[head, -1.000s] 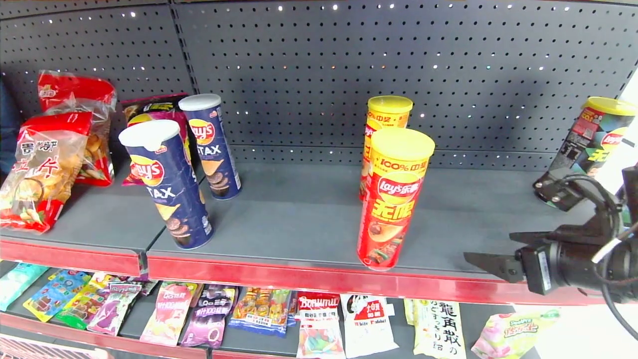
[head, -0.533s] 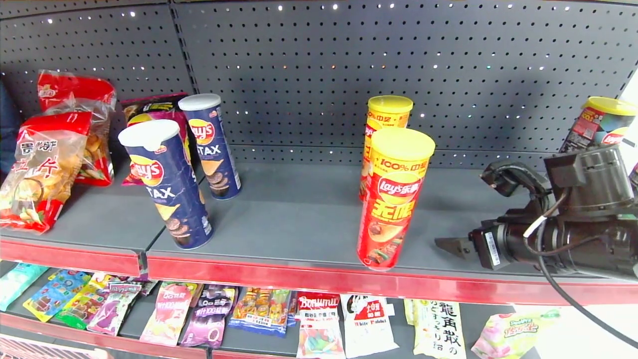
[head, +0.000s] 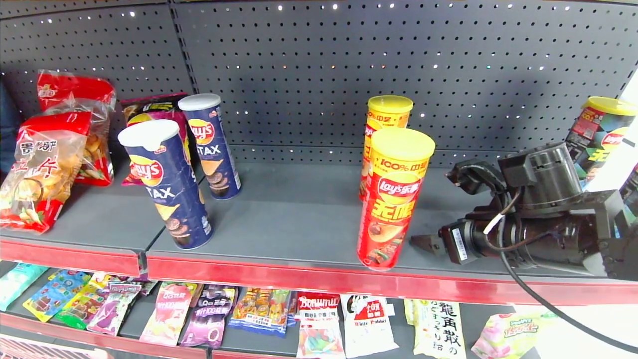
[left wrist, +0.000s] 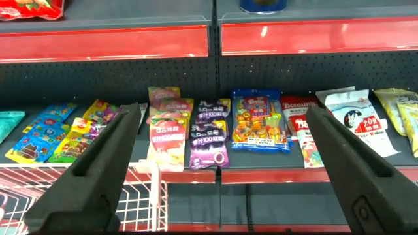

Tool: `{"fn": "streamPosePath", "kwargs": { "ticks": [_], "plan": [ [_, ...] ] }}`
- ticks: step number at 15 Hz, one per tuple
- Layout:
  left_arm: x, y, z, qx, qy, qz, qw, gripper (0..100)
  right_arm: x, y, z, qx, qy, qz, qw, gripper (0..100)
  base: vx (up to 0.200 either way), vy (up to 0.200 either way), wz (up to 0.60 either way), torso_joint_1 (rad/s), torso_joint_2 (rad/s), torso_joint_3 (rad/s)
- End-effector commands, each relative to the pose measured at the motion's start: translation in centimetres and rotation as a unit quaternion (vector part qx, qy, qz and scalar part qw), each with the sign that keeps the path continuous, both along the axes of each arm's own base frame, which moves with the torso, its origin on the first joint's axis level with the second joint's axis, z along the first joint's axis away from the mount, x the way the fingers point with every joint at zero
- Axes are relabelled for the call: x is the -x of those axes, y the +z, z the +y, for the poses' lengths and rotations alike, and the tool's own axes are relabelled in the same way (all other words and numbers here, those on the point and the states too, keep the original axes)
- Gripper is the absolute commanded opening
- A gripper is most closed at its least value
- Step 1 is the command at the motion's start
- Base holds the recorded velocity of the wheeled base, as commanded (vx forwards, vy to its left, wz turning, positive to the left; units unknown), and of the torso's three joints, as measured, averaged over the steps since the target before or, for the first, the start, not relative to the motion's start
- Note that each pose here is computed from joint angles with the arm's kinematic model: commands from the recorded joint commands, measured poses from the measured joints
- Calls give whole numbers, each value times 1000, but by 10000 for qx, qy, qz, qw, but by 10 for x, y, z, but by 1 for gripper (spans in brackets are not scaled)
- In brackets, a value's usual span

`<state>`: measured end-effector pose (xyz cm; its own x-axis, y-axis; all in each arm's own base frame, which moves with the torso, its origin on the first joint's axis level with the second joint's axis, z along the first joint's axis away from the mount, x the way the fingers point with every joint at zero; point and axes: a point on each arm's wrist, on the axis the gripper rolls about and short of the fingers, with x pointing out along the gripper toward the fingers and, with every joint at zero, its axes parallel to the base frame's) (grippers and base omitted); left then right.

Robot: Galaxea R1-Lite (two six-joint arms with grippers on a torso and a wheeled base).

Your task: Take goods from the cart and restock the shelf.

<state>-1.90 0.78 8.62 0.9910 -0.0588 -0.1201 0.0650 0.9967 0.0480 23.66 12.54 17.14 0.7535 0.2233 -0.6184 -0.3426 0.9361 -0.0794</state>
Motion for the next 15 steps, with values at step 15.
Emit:
{"fn": "streamPosePath", "kwargs": {
  "ticks": [15],
  "plan": [
    [0,0,0,-2,-5,12,10000,100,-1,-2,24,14,350,26,9994,100,0,0,0,0,0,0]
  ]
}}
